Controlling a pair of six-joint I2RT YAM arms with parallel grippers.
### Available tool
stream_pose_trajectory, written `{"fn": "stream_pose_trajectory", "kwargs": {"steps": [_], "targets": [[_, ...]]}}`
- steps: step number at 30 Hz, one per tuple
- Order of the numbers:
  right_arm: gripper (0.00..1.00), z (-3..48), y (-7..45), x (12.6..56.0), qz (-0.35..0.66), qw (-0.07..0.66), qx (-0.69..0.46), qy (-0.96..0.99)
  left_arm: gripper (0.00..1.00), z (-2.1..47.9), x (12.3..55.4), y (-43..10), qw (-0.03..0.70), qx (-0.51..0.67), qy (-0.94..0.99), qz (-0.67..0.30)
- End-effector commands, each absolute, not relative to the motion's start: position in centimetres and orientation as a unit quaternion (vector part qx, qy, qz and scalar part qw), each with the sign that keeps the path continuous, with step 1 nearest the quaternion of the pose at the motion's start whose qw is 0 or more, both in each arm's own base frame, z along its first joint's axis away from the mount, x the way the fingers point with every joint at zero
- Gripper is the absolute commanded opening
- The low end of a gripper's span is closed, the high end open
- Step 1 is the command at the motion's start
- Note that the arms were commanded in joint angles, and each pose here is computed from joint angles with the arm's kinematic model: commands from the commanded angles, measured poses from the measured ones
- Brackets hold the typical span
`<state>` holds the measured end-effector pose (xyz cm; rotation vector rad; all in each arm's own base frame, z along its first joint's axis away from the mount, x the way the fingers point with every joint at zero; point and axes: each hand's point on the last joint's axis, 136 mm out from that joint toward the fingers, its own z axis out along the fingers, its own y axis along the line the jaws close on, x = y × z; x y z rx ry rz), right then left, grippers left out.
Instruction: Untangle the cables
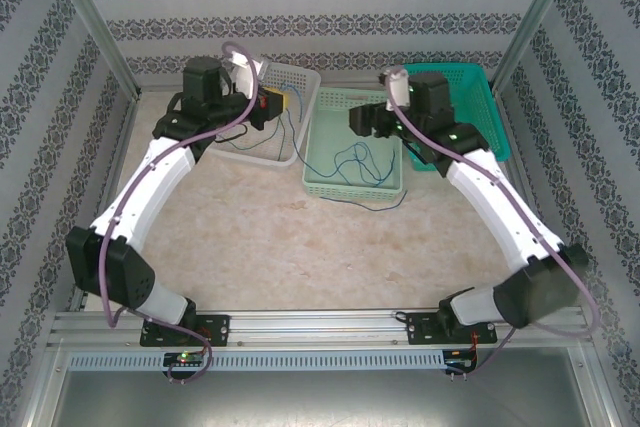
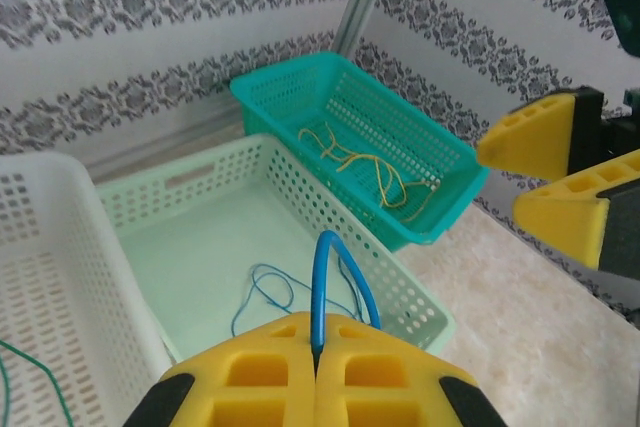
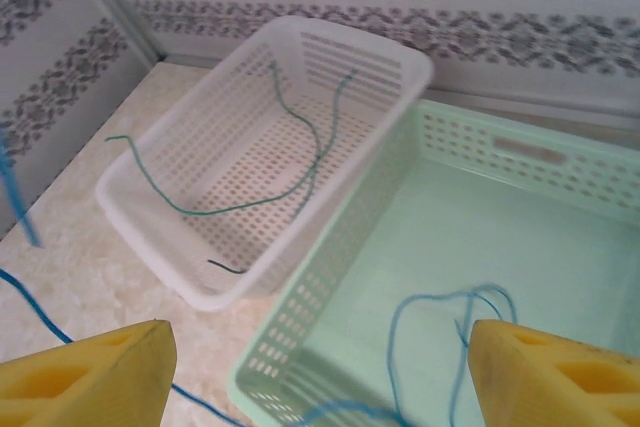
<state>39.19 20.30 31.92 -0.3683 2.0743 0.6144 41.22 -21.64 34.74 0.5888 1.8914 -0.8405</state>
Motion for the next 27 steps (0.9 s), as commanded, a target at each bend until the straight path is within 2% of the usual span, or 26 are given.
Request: {"fn": "stream_pose_trajectory", "kwargs": {"steps": [1, 7, 15, 19, 21, 24, 25, 26, 27], "targets": [[0.77, 34.6, 23.4, 40.3, 0.292, 0.477, -0.197, 0.806, 0.00, 34.8, 40.9, -23.3, 0.447, 0.260, 0.773, -0.368], [0.73, 34.4, 26.6, 42.6, 0.344, 0.451, -0.213, 0.795, 0.00, 33.4, 42.5, -24.6, 0.423, 0.275, 0.782, -0.367], [0.67, 33.6, 27.6, 43.5, 0.375, 0.431, -0.211, 0.793, 0.00, 32.4, 44.4, -26.0, 0.408, 0.287, 0.786, -0.366], [0.60, 32.6, 27.8, 43.9, 0.377, 0.413, -0.216, 0.801, 0.00, 32.7, 44.9, -26.6, 0.411, 0.294, 0.778, -0.372], [0.52, 31.9, 27.7, 44.3, 0.378, 0.407, -0.213, 0.804, 0.00, 32.8, 44.9, -26.9, 0.409, 0.297, 0.775, -0.380], [0.30, 31.1, 27.2, 45.0, 0.372, 0.403, -0.207, 0.810, 0.00, 32.6, 45.1, -27.0, 0.405, 0.298, 0.775, -0.383], [0.28, 30.8, 27.0, 45.2, 0.369, 0.401, -0.206, 0.812, 0.00, 32.7, 45.0, -27.1, 0.405, 0.301, 0.773, -0.385], [0.32, 30.4, 26.9, 45.4, 0.366, 0.398, -0.206, 0.815, 0.00, 32.7, 45.0, -27.2, 0.405, 0.303, 0.770, -0.389], [0.41, 30.1, 26.7, 45.6, 0.363, 0.396, -0.204, 0.818, 0.00, 32.9, 44.9, -27.4, 0.404, 0.306, 0.767, -0.394]]}}
